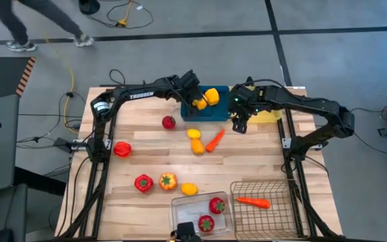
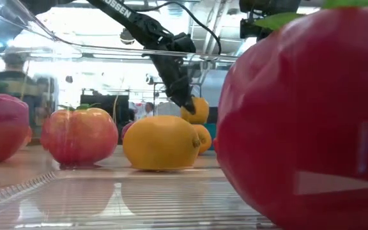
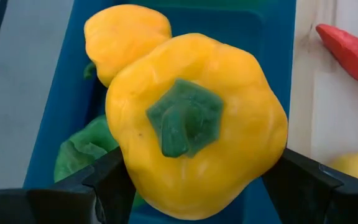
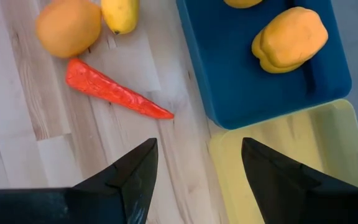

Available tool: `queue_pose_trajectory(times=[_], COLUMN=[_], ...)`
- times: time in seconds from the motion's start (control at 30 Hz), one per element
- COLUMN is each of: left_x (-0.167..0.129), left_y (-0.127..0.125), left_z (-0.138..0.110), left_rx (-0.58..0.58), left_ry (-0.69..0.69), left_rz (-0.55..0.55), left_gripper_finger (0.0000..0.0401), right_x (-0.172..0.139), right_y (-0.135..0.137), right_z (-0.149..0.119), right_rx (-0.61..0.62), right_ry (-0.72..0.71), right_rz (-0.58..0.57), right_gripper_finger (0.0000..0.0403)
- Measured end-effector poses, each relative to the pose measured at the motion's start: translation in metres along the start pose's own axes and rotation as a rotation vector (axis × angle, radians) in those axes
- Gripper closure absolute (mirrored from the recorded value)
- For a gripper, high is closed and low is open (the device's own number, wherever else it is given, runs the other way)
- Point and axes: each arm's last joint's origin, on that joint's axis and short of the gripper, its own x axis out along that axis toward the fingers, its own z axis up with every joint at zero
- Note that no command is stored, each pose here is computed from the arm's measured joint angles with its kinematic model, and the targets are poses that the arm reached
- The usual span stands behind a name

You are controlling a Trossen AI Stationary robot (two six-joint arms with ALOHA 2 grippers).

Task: Sort produce into baskets
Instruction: Put the yellow bell pepper into the blue bin, then put the carrot into the wire basket

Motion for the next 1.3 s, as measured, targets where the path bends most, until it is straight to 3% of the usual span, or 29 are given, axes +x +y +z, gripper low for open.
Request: queue_pose_trajectory(times=[0.3,0.6,0.83,1.07,1.3], left_x=[0.000,0.000,-0.004,-0.022,-0.058], left_y=[0.000,-0.001,0.000,0.004,0.004], left_z=[0.000,0.000,0.002,0.014,0.023], left_rx=[-0.017,-0.009,0.009,0.005,0.010], left_ry=[0.013,0.020,0.017,0.030,-0.031], left_rz=[0.041,0.047,0.058,0.079,0.018], left_gripper_finger=[0.0116,0.0065,0.0056,0.0055,0.0055], right_x=[0.000,0.000,0.000,0.000,-0.002], right_y=[0.000,0.000,0.000,0.002,0.014], right_z=[0.000,0.000,0.000,0.002,0.010], right_rx=[0.002,0.002,0.002,-0.009,-0.175], right_ry=[0.000,0.000,0.000,-0.020,-0.099], right_rz=[0.000,0.000,0.000,0.001,0.011], right_gripper_finger=[0.0143,0.0143,0.0143,0.0143,0.0143])
